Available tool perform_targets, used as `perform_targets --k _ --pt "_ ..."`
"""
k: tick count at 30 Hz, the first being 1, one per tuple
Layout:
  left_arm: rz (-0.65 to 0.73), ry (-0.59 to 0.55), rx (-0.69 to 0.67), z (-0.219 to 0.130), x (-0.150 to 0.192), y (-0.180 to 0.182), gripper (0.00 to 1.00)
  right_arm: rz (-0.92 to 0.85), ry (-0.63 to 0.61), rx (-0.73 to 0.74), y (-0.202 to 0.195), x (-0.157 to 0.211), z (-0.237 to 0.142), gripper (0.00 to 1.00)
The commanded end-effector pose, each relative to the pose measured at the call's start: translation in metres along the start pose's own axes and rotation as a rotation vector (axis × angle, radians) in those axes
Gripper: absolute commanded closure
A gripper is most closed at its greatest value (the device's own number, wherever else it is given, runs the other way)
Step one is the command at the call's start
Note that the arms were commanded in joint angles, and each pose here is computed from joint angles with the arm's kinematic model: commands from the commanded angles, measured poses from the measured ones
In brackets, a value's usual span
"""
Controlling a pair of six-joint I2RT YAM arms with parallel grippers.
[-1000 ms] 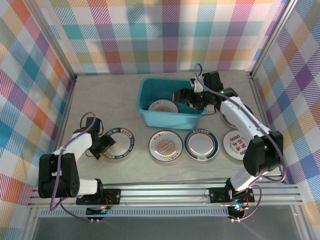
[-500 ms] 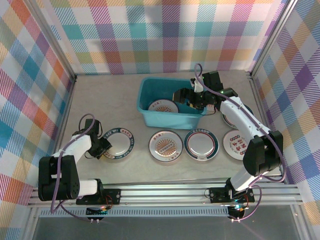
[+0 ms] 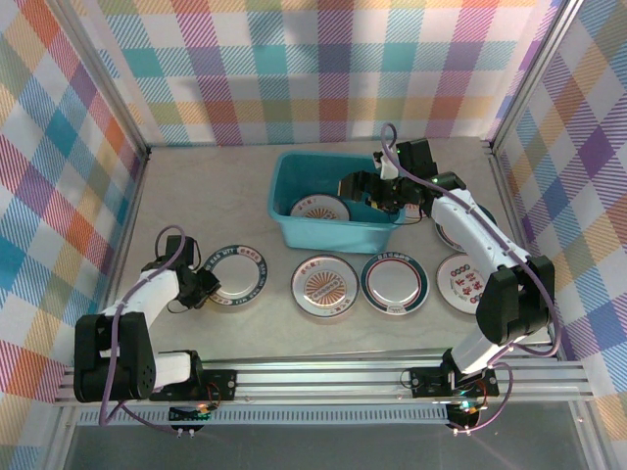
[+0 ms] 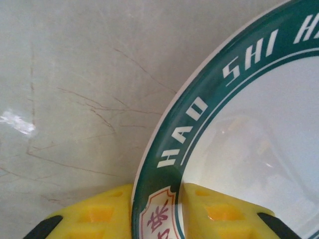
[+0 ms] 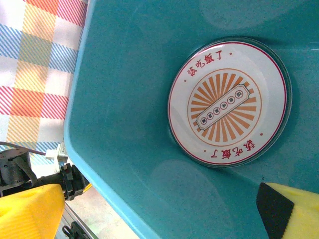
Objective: Place the plates into the plastic bin on the countertop
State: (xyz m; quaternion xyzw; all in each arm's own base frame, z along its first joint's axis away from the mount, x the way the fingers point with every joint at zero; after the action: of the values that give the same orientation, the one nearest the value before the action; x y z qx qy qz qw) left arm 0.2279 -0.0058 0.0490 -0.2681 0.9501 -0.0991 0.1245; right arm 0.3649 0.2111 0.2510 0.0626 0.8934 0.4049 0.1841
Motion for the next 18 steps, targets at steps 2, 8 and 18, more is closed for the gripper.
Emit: perform_targets --k 2,8,18 --pt "-0.01 0.004 0.018 -0.002 0.007 0.0 0.74 -0.002 0.004 -0.009 0.004 0.0 0.004 0.01" --pt "-0.018 -0.032 0.034 -0.014 0.002 -0.004 0.81 -0.005 0.003 -0.011 0.006 0.0 0.004 0.01" --pt "-0.023 -0.129 0.099 -0.046 -0.018 -0.021 0.93 -0.014 0.0 -0.015 0.011 -0.003 0.002 0.01"
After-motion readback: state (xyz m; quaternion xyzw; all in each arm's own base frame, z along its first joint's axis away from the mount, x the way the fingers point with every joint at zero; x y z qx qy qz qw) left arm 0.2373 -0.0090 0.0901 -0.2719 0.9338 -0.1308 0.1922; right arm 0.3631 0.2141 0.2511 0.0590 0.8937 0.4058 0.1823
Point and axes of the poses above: each hand's point on the last joint's axis, 136 mm out from that joint toward the fingers, its own z axis out along the fingers, its own y axis along the line the jaws close on, x = y × z, the point moved 3 cm from there along -z, back along the fingers, and after that the axes turned 13 degrees about z, right-handed, at the moved point
